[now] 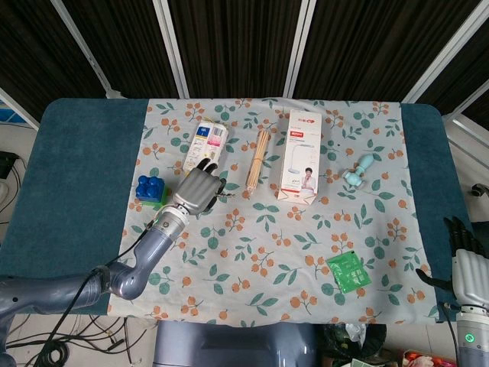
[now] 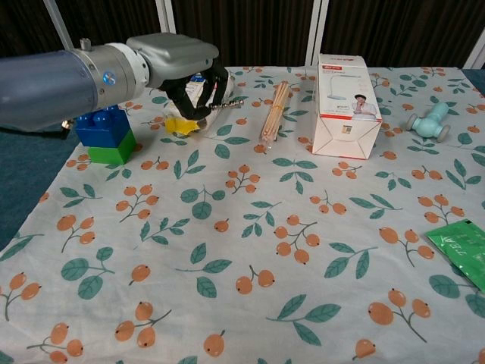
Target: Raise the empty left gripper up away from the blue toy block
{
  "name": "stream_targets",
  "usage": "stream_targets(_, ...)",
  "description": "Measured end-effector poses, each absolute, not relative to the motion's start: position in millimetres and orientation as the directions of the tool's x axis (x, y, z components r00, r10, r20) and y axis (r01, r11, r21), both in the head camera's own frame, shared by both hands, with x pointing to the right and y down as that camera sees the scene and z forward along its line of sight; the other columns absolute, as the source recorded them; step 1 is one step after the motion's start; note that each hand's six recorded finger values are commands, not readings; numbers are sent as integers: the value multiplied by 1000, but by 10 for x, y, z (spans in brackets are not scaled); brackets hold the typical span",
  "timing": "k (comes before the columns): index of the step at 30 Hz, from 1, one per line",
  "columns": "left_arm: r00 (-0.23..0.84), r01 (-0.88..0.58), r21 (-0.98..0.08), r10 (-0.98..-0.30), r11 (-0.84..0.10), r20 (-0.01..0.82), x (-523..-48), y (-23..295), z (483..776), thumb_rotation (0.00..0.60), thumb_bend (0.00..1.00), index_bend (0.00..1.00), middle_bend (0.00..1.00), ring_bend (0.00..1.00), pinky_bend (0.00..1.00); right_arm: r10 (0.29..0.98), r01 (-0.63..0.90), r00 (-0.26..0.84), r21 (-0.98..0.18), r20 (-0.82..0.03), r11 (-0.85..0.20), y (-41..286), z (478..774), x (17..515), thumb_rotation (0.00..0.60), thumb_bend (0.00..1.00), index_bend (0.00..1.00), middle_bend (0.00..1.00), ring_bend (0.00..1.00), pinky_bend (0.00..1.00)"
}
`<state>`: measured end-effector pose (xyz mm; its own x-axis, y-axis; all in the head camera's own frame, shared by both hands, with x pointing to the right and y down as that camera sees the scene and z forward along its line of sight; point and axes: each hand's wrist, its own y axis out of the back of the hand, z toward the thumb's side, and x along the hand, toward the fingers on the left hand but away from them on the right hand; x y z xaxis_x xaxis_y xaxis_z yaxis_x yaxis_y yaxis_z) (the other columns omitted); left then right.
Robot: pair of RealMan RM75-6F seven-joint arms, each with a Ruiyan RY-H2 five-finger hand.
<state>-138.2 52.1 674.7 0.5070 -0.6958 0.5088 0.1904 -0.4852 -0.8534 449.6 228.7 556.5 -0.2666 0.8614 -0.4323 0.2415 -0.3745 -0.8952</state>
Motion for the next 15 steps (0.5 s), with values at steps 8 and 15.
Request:
stream_targets(8, 550, 143, -886, -709, -442, 442, -1287, 413, 6302, 600, 420, 533, 560, 171, 136, 860, 246, -266, -894, -435, -375, 2294, 5562, 4488, 600, 15, 29, 55, 114, 141)
stream_targets(15, 583, 103, -899, -706, -425, 401, -1008, 341, 6140, 600, 420, 533, 559, 171, 136, 860, 248, -267, -893, -435, -375, 2293, 5562, 4492, 600, 16, 29, 55, 114, 141)
